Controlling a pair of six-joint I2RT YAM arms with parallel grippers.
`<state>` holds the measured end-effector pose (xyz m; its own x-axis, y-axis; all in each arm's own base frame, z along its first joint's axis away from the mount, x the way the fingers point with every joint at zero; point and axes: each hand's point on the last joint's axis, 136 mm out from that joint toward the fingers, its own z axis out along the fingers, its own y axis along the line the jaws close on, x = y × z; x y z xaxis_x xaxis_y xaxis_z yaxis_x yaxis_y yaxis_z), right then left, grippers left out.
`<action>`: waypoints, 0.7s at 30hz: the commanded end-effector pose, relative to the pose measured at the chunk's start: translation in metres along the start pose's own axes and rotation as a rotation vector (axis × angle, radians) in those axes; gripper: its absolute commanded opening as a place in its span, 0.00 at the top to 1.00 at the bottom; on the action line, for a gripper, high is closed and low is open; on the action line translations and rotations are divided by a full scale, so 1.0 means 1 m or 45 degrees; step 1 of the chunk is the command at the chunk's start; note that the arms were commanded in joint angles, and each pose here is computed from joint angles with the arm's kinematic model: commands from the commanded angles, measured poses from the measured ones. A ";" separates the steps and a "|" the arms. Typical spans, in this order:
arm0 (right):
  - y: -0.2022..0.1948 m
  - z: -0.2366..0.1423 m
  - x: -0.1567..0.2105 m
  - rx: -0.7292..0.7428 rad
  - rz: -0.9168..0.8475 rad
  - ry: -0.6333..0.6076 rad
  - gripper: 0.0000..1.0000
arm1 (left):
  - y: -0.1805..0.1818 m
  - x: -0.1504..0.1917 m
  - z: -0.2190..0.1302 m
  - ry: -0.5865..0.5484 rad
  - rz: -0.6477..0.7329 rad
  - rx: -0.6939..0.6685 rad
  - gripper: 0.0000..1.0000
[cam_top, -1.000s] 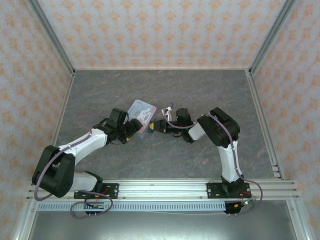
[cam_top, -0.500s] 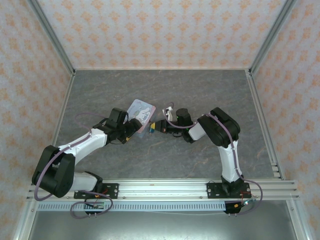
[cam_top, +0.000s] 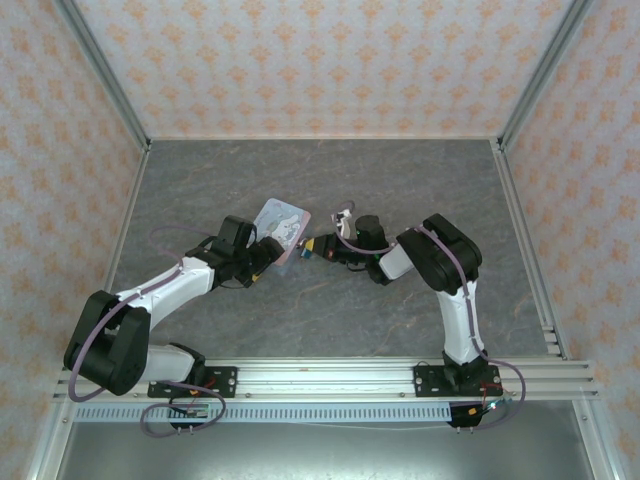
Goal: Unlock a padlock with a key
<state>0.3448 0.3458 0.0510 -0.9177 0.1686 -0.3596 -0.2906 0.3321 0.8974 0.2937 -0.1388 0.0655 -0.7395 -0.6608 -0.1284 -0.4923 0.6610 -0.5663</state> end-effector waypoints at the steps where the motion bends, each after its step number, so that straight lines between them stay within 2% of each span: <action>1: 0.018 -0.006 -0.024 -0.040 -0.058 -0.106 1.00 | 0.025 0.006 0.000 0.007 -0.005 -0.119 0.21; 5: 0.009 -0.020 -0.022 0.040 -0.083 -0.127 1.00 | 0.018 0.001 -0.009 -0.025 0.006 -0.092 0.20; 10: 0.016 -0.044 -0.022 0.132 -0.159 -0.143 1.00 | -0.002 -0.011 -0.028 -0.113 0.027 -0.009 0.14; 18: 0.042 -0.087 -0.009 0.305 -0.282 -0.101 1.00 | -0.026 -0.044 -0.085 -0.388 0.151 0.057 0.07; 21: 0.047 -0.103 0.003 0.372 -0.289 -0.039 1.00 | -0.033 -0.054 -0.107 -0.495 0.201 0.089 0.06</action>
<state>0.3192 0.2818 0.1378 -0.7975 0.1710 -0.5786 -0.4218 0.5277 0.7373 0.2995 -0.1076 0.1588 -0.6246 -0.6734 -0.3954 -0.3577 0.6968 -0.6217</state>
